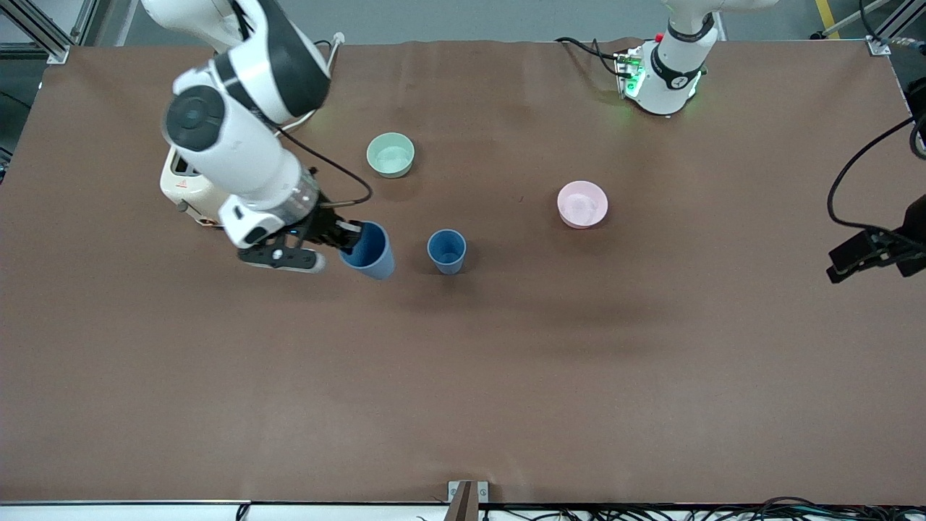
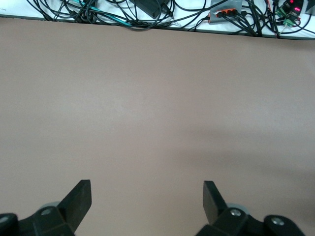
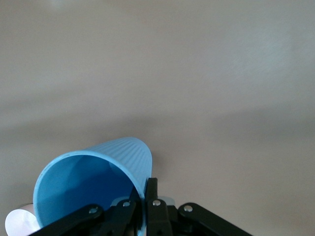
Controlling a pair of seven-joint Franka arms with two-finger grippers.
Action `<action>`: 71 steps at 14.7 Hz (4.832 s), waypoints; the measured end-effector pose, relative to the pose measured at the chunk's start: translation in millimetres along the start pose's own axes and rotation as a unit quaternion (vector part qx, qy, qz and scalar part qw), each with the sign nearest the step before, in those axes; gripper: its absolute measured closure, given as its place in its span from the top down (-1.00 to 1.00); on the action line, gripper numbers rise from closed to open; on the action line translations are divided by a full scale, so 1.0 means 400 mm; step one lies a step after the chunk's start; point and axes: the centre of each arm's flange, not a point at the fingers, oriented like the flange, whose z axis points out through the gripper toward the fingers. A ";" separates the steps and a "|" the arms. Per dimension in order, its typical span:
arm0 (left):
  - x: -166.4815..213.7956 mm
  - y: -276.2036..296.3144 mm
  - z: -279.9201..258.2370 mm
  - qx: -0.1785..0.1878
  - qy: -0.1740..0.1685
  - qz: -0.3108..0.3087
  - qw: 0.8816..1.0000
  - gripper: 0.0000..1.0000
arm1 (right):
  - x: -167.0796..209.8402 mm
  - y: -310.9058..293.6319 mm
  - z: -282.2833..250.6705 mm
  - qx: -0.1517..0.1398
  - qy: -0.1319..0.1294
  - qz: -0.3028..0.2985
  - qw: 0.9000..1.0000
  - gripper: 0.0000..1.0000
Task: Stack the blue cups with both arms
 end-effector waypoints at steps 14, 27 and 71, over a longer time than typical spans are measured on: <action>-0.108 0.002 -0.002 -0.007 -0.031 0.002 0.999 1.00 | -0.220 -0.164 0.279 -0.019 -0.020 -0.032 0.999 -0.89; -0.130 0.009 -0.021 -0.009 -0.022 0.006 1.000 1.00 | -0.191 -0.152 0.385 -0.025 0.003 -0.037 0.999 0.02; -0.183 0.062 -0.096 -0.010 -0.052 0.028 0.998 1.00 | 0.078 0.802 -0.652 -0.082 0.008 -0.052 0.995 1.00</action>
